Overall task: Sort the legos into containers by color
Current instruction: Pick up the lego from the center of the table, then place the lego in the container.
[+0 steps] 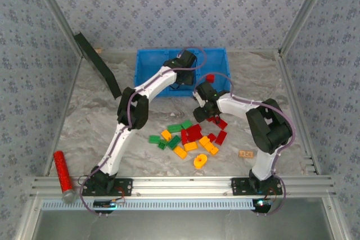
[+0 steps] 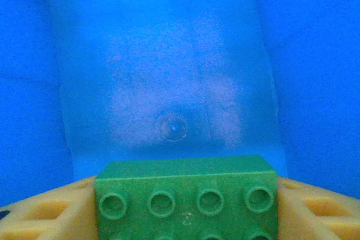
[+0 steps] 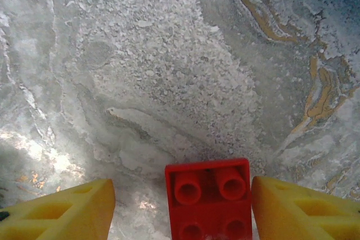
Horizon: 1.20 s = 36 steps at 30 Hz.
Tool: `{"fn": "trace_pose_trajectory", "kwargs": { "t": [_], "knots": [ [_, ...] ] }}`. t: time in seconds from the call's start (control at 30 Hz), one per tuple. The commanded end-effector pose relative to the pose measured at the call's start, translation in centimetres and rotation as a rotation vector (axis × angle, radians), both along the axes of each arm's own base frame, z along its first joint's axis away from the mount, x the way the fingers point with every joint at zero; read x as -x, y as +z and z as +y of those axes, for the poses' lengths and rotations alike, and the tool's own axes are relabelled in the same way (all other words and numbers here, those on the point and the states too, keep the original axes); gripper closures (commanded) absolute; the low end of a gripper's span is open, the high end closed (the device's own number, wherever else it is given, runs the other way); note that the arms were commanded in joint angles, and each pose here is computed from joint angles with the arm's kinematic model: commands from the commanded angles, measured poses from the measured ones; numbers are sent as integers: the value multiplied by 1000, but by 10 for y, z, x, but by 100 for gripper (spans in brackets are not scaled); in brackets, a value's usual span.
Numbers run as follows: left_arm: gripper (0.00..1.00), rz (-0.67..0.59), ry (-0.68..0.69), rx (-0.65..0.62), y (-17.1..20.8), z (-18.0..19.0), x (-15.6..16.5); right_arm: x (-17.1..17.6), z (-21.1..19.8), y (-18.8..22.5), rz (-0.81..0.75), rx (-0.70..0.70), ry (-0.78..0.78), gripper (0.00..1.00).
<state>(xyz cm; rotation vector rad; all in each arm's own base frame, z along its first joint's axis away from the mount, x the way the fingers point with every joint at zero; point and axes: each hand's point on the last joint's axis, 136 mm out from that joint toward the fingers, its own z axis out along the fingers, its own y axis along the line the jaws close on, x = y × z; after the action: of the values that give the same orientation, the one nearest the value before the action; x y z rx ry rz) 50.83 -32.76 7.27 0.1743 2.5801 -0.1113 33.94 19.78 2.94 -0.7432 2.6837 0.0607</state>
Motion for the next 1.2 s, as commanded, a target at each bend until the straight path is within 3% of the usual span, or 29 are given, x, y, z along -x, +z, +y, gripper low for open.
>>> {"fn": "trace_pose_trajectory", "kwargs": {
  "t": [0.0,0.17,0.4,0.63,0.87,0.93,1.03,1.17],
  "knots": [
    [30,15,10,14,3,2,0,2,-6,-2,40,23,-22,38],
    [22,5,5,33,17,1,1,10,-9,-7,72,17,-47,46],
    [21,-20,3,80,42,0,4,23,-14,-8,95,26,-83,62],
    [22,-80,-28,181,84,-8,4,23,-12,12,74,-28,-109,66],
    [32,-92,-20,222,91,-7,11,17,-13,51,9,-92,-143,66],
    [40,-99,-25,246,95,-8,14,13,-14,68,-20,-117,-154,66],
    [49,-129,-48,291,117,-8,20,4,-23,96,-52,-158,-203,66],
    [52,-168,-102,351,165,-5,44,-30,-39,136,-150,-213,-272,66]
  ]
}}
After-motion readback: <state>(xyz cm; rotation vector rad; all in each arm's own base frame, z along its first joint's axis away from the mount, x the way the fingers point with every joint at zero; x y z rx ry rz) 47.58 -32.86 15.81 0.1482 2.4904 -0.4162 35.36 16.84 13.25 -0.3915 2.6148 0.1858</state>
